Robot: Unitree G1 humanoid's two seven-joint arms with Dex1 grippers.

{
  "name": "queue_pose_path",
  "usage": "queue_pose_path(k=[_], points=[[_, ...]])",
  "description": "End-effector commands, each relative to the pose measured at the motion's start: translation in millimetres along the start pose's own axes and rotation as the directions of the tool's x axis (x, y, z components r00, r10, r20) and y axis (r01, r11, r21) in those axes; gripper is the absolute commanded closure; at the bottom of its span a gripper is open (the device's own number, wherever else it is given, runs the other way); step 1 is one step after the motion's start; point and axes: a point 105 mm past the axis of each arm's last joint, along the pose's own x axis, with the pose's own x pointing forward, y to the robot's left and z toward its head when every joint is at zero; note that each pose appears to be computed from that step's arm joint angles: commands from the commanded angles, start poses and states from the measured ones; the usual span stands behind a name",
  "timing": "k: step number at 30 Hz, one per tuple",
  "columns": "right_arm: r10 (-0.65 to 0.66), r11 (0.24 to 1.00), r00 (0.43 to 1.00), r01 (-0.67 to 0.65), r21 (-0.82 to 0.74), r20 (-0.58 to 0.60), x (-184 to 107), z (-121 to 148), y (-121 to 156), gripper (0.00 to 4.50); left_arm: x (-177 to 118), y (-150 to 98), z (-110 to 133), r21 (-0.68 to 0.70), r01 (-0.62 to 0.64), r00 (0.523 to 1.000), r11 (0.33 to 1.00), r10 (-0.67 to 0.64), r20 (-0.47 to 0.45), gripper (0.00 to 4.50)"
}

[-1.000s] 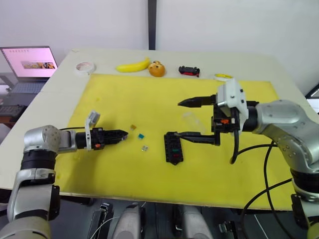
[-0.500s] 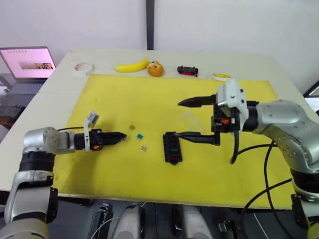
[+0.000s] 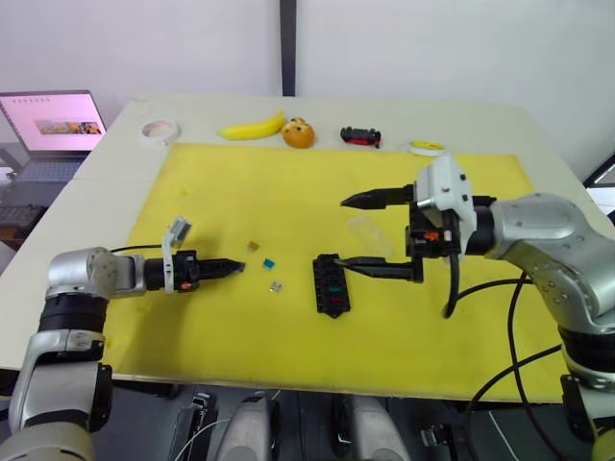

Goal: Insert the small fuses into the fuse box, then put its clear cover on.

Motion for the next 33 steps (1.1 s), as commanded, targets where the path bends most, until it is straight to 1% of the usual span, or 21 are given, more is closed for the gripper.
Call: queue_pose_path(k=[1, 4, 5, 13, 16, 19, 21, 22, 24, 26, 28, 30, 33], points=[[-0.002, 0.999, 1.0, 0.004, -0.054, 0.025, -2, 12, 0, 0.0, -3, 9, -7, -0.017, -0.038, 0.999, 0.999, 0.038, -0.017, 4.17], [-0.002, 0.998, 1.0, 0.003, -0.055, 0.026, -1, 12, -1, 0.0, -4, 11, -8, -0.015, -0.044, 0.999, 0.999, 0.043, -0.015, 4.17], [-0.001, 0.998, 1.0, 0.002, -0.056, 0.026, -1, 12, -1, 0.0, -5, 12, -8, -0.014, -0.048, 0.999, 0.999, 0.048, -0.014, 4.35], [0.002, 0.999, 1.0, 0.0, -0.055, 0.024, -1, 12, -2, 0.0, -8, 8, -9, 0.03, -0.024, 1.0, 0.999, 0.024, -0.004, 4.35], [0.005, 0.999, 0.999, -0.003, -0.046, 0.033, 0, 13, -1, 0.0, -13, -1, 0, 0.15, 0.013, 0.999, 0.989, -0.02, 0.048, 4.35], [0.001, 1.0, 0.997, -0.002, 0.008, 0.078, 2, 15, -1, 0.0, -24, -32, 22, 0.313, 0.082, 0.984, 0.946, -0.126, 0.122, 4.35], [-0.022, 0.995, 0.989, 0.008, 0.097, 0.146, 3, 18, -3, 0.0, -31, -56, 35, 0.42, 0.12, 0.967, 0.9, -0.201, 0.156, 4.35], [-0.04, 0.988, 0.982, 0.011, 0.155, 0.187, 5, 21, -6, 0.0, -35, -73, 41, 0.472, 0.142, 0.956, 0.87, -0.244, 0.163, 4.35], [-0.067, 0.969, 0.964, 0.001, 0.249, 0.257, 10, 29, -8, 0.0, -40, -108, 48, 0.588, 0.183, 0.931, 0.788, -0.331, 0.155, 4.35], [-0.085, 0.948, 0.946, -0.02, 0.319, 0.312, 17, 36, -9, 0.0, -41, -133, 48, 0.653, 0.212, 0.918, 0.727, -0.377, 0.122, 4.35], [-0.088, 0.935, 0.927, -0.05, 0.35, 0.365, 23, 45, -8, 0.0, -40, -156, 49, 0.719, 0.229, 0.907, 0.657, -0.411, 0.086, 4.35], [-0.093, 0.92, 0.895, -0.09, 0.381, 0.437, 32, 59, -10, 0.0, -40, -182, 55, 0.773, 0.237, 0.891, 0.588, -0.448, 0.068, 4.35], [-0.123, 0.893, 0.859, -0.124, 0.434, 0.497, 40, 71, -15, 0.0, -39, -206, 61, 0.811, 0.245, 0.87, 0.532, -0.489, 0.058, 4.35]])
